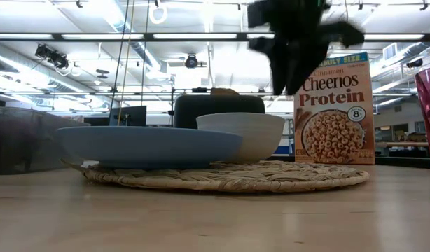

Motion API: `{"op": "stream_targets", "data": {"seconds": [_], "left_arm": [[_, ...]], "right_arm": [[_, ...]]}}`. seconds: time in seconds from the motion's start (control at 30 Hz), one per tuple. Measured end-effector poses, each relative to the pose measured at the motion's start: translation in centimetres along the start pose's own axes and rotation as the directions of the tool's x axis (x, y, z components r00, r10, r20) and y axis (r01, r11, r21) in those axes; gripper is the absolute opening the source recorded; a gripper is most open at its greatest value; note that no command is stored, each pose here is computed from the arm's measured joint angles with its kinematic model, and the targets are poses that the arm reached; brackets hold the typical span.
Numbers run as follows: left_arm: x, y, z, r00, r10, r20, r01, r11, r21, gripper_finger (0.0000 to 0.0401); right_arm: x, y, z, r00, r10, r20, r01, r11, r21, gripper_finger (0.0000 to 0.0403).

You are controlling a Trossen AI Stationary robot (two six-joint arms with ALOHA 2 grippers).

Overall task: Arrange a breakfast setting
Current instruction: Move the red cup to the top right of the table

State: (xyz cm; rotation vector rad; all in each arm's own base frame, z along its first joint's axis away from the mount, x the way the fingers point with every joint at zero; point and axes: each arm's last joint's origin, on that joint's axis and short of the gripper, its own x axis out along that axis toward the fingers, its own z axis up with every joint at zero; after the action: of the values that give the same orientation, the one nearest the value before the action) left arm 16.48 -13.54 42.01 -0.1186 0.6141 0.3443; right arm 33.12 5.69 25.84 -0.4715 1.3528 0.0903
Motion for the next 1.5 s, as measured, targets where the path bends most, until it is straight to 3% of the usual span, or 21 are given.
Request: {"op": "stream_targets", "data": {"seconds": [0.07, 0.17, 0.2, 0.3, 0.5, 0.63, 0.83, 1.03, 1.2, 1.37, 1.5], "left_arm": [[0.0, 0.1, 0.1, 0.999, 0.028, 0.038, -0.028, 1.0, -0.002, 0.0183], [0.0, 0.2, 0.3, 0.994, 0.063, 0.084, -0.062, 0.998, -0.005, 0.0183], [0.0, 0.2, 0.3, 0.993, 0.07, 0.096, -0.07, 0.998, -0.002, 0.0183], [0.0, 0.1, 0.5, 0.989, 0.077, 0.123, -0.079, 0.997, 0.013, 0.0183], [0.2, -0.2, 1.0, 0.986, 0.069, 0.153, -0.075, 0.997, 0.034, 0.0183], [0.2, -0.6, 1.5, 0.982, 0.045, 0.181, -0.054, 0.997, 0.048, 0.0183], [0.2, -1.1, 1.9, 0.978, 0.014, 0.209, -0.028, 0.998, 0.064, 0.0183], [0.2, -1.1, 1.9, 0.978, 0.009, 0.21, -0.023, 0.998, 0.065, 0.0183], [0.2, -1.1, 1.9, 0.978, 0.008, 0.21, -0.022, 0.998, 0.065, 0.0183], [0.2, -1.1, 1.9, 0.978, 0.008, 0.21, -0.022, 0.998, 0.062, 0.0183], [0.2, -1.1, 1.9, 0.979, 0.003, 0.206, -0.014, 0.998, 0.053, 0.0183]], "right_arm": [[-2.1, -0.1, -0.7, 0.999, 0.028, -0.024, -0.023, 0.983, 0.184, 0.0135], [-5.6, -0.2, -2.6, 0.997, 0.062, -0.047, -0.034, 0.89, 0.455, 0.0149], [-6.8, -0.1, -3.4, 0.997, 0.067, -0.049, -0.03, 0.838, 0.544, 0.0155], [-9.9, 0.8, -6.2, 0.993, 0.105, -0.06, -0.02, 0.631, 0.776, 0.0177], [-12.6, 3.7, -10.3, 0.987, 0.162, -0.016, -0.038, 0.328, 0.944, 0.0209], [-10.7, 5.9, -12.3, 0.976, 0.194, -0.104, 0.051, 0.258, 0.965, 0.021], [-8.2, 7.1, -14.1, 0.949, 0.226, -0.218, 0.165, 0.234, 0.958, 0.0209], [-6.6, 7.3, -14.5, 0.935, 0.215, -0.281, 0.212, 0.297, 0.931, 0.0209], [-4.6, 7.3, -14.5, 0.928, 0.255, -0.271, 0.178, 0.334, 0.926, 0.02], [-3.0, 7.3, -14.6, 0.926, 0.269, -0.263, 0.154, 0.367, 0.917, 0.0156], [-2.9, 7.1, -14.6, 0.923, 0.278, -0.266, 0.157, 0.358, 0.92, 0.01]]}}
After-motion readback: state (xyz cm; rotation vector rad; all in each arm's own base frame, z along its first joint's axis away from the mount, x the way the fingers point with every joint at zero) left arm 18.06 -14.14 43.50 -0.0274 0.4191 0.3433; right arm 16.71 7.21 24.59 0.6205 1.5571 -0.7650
